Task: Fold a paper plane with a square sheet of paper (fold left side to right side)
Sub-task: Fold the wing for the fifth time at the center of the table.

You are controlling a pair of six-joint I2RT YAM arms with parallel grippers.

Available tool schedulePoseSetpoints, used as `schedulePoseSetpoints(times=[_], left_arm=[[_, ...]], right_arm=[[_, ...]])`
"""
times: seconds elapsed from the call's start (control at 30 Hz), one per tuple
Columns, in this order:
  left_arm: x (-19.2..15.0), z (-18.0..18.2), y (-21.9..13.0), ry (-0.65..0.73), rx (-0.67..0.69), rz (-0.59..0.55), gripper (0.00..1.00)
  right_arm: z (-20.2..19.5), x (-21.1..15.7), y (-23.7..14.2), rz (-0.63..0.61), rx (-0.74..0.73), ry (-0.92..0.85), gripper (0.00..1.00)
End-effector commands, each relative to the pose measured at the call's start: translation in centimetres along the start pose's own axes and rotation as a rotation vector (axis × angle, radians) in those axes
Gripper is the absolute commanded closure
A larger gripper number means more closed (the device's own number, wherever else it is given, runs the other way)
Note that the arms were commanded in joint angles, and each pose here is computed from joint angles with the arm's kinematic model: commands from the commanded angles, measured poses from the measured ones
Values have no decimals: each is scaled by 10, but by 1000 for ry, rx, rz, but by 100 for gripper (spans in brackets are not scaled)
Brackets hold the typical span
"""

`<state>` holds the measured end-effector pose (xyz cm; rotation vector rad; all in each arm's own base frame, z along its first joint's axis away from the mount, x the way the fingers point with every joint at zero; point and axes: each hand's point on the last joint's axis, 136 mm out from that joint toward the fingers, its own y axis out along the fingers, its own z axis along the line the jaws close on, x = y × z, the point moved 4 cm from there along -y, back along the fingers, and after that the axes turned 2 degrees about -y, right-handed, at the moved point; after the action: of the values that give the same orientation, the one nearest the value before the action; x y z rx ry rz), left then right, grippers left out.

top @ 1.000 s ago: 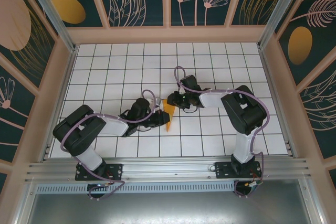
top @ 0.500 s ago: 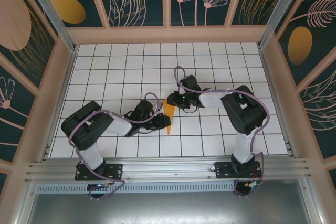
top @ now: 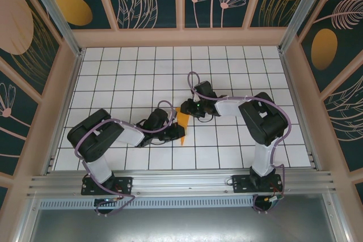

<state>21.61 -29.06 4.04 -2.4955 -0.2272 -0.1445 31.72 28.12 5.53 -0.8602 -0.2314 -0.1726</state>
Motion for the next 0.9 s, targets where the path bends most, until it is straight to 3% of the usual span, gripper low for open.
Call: schedulePoseSetpoints(times=[0.0,0.17,0.3,0.5,0.87], left_arm=[[-20,41,1,-76,185,47,91],[-22,49,4,-77,215,52,95],[-22,50,6,-69,218,55,96],[-22,48,6,-61,218,55,97],[-22,47,6,-53,223,60,97]], right_arm=[[0,2,-15,-30,6,-22,66],[15,8,-43,-102,77,-61,70],[21,-10,-51,-77,144,-60,81],[20,-31,-37,-19,167,-55,83],[6,-26,-12,5,100,-76,83]])
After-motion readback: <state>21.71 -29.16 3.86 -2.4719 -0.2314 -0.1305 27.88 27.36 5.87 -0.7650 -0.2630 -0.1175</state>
